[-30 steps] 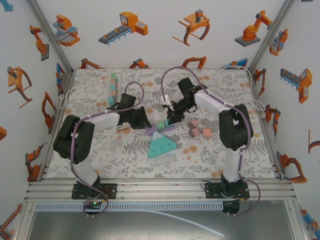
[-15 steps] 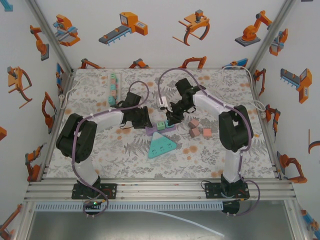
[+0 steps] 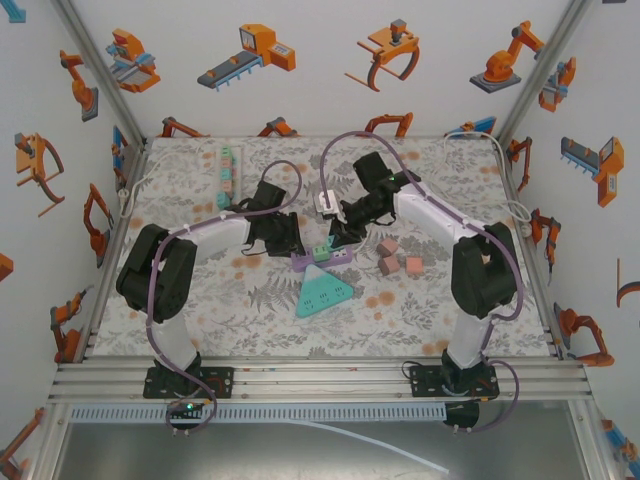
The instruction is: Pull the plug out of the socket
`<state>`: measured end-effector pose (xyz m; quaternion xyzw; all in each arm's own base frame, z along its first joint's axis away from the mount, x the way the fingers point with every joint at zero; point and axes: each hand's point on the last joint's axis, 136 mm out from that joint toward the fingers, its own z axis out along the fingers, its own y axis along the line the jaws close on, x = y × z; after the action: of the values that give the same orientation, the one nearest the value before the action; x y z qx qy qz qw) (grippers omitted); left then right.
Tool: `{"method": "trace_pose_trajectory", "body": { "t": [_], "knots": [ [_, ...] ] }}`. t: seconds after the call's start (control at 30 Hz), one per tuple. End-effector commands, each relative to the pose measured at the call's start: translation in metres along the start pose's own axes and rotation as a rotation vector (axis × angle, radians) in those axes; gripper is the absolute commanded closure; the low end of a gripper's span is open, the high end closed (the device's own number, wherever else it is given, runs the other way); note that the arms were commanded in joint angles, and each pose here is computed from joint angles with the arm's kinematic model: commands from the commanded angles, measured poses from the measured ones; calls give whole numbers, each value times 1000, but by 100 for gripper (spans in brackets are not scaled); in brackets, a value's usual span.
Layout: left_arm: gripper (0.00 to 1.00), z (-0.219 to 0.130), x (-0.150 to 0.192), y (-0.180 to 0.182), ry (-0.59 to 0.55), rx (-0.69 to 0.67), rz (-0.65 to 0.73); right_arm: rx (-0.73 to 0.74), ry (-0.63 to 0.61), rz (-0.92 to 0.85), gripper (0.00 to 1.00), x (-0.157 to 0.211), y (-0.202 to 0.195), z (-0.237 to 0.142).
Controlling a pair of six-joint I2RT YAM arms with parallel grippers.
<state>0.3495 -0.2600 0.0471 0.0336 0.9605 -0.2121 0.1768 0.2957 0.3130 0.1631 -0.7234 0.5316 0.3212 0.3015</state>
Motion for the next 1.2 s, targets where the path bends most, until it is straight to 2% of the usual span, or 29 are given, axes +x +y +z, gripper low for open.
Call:
{"method": "trace_pose_trajectory", "body": {
  "t": [0.0,0.13,0.3,0.5,0.6,0.73,0.9,1.03,1.17],
  "knots": [
    [56,19,74,75,231,-287,36,5,-71,35,100,-15,2,-10],
    [54,12,59,55,189,-195,22,84,-85,125,100,-19,-8,-25],
    [48,-5,28,22,98,-53,37,374,-84,512,100,-11,-54,-57],
    [40,-35,-7,-9,-23,58,83,543,-226,863,100,4,-73,-103],
    [39,-53,-19,-23,-82,109,109,643,-323,1038,100,22,-83,-133],
    [40,-84,-25,-53,-148,256,184,747,-521,1280,100,62,-92,-174],
    [39,-123,-21,-90,-228,473,278,937,-690,1583,100,146,-82,-211],
    [36,-150,-12,-111,-270,599,351,1041,-741,1744,100,201,-59,-220],
    [34,-166,-5,-124,-277,670,407,1083,-695,1798,100,228,-43,-212]
  ]
}}
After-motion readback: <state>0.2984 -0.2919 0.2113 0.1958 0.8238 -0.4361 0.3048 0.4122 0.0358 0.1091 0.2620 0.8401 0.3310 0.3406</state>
